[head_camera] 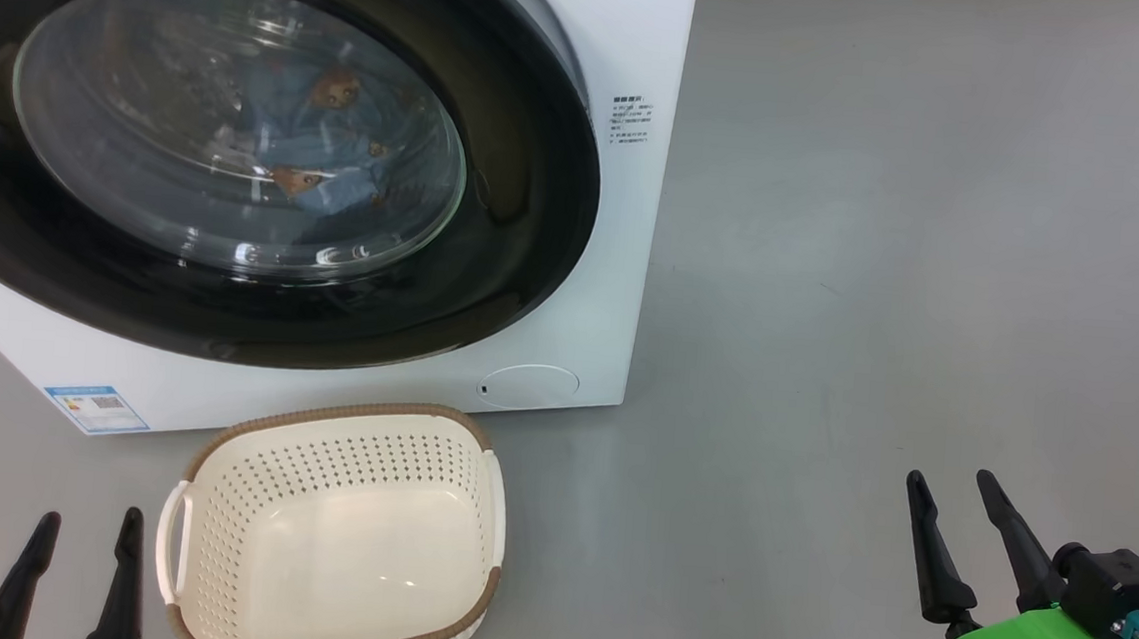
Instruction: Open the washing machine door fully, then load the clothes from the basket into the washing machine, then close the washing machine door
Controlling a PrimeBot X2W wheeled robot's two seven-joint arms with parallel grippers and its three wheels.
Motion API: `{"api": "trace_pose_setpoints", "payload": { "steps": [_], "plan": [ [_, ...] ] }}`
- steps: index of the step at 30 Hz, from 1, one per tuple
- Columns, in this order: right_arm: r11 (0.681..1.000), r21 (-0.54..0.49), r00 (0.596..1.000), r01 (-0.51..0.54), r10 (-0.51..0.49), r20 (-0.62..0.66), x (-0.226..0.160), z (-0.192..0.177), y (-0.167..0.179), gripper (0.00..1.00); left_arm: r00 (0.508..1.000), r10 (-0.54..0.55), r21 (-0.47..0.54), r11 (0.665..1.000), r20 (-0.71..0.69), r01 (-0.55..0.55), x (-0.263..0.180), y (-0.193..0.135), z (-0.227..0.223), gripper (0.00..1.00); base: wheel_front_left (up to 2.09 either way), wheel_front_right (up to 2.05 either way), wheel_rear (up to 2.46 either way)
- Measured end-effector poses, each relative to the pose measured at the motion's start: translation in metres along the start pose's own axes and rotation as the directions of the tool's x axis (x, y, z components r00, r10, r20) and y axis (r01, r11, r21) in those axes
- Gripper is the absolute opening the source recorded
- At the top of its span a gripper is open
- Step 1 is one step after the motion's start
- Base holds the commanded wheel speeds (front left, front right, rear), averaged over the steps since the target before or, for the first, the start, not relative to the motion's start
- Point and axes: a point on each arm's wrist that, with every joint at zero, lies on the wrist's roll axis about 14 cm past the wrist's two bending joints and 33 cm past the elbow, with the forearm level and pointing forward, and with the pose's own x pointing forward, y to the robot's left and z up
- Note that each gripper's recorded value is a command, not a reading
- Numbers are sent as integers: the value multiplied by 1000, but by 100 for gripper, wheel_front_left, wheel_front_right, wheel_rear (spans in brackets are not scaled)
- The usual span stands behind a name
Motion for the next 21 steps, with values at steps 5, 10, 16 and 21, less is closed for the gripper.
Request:
{"api": "trace_pose_setpoints", "payload": {
  "steps": [5, 10, 16, 21],
  "plan": [
    [1000, 0, 1000, 1, -1, 1, 0, 0, 0, 100, 1000, 1, 2, 1000, 4, -1, 0, 0, 1, 100, 0, 0, 0],
    [1000, 1, 1000, 1, -1, 0, 0, 0, 0, 100, 1000, 0, 3, 1000, 5, 0, 0, 0, 2, 100, 0, 0, 0],
    [1000, 2, 1000, 0, 0, -3, 1, -1, 0, 100, 1000, 0, 9, 1000, 3, 0, 0, 0, 1, 100, 0, 0, 0],
    [1000, 3, 1000, 0, 0, -10, 2, -4, 0, 0, 1000, 0, 6, 1000, -5, 0, 1, 0, -2, 0, 0, 0, 0]
  ]
}}
